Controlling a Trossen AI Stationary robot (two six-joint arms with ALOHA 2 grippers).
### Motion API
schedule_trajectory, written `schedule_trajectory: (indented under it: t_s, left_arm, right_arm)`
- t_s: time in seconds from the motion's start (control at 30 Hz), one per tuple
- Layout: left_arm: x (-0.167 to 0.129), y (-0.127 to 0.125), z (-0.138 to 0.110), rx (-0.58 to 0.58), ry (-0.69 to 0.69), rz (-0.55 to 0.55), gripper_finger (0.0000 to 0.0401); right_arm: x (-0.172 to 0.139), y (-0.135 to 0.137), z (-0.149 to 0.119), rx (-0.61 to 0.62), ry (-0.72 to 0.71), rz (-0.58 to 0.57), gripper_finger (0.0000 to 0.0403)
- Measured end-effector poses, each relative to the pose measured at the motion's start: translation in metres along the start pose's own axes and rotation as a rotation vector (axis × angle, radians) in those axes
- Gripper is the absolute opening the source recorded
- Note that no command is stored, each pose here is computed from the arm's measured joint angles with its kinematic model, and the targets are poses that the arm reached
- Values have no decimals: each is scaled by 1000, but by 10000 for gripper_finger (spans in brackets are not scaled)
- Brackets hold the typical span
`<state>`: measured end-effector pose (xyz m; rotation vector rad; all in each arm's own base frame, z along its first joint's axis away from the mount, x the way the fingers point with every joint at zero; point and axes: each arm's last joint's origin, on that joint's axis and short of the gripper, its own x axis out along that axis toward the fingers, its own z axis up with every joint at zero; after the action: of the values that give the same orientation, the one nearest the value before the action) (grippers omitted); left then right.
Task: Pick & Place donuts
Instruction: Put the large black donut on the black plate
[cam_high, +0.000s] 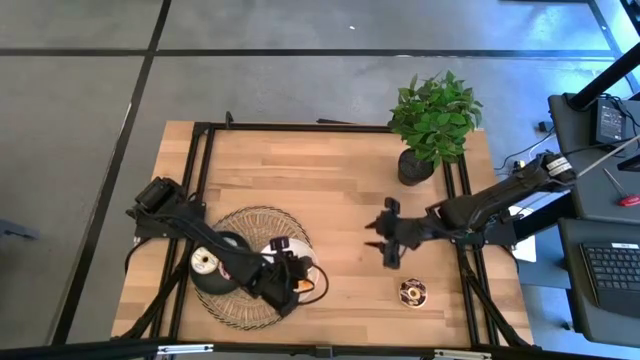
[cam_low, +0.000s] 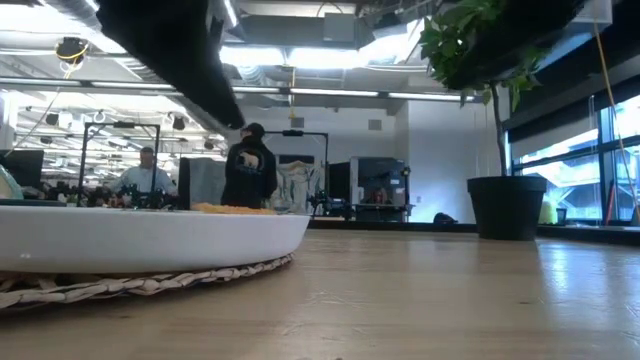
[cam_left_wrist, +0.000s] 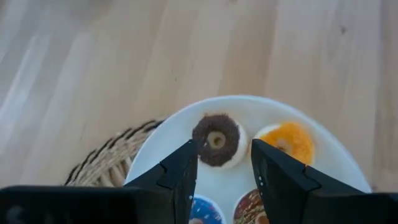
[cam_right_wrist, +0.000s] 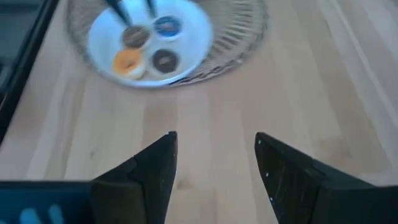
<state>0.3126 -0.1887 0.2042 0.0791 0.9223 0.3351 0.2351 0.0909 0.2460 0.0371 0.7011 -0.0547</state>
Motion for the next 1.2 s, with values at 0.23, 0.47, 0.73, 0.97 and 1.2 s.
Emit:
schedule_trajectory:
  t_s: [0.23,0.47,0.73,0.97,1.2]
  left_arm:
    - [-1,-14,21,5,-151,-185,146]
    - [-8,-24,40,86,-312,-366,145]
    - [-3,-19,45,69,-319,-354,144]
    - [1,-14,48,58,-314,-355,148]
    - [2,-13,49,55,-312,-355,146]
  right_arm:
    - [-16,38,-20,-48,114,11,217]
    - [-21,64,-63,115,315,17,217]
    - [-27,86,-100,253,582,-3,216]
    - [-15,95,-117,233,652,-67,216]
    - [5,95,-127,200,725,-125,216]
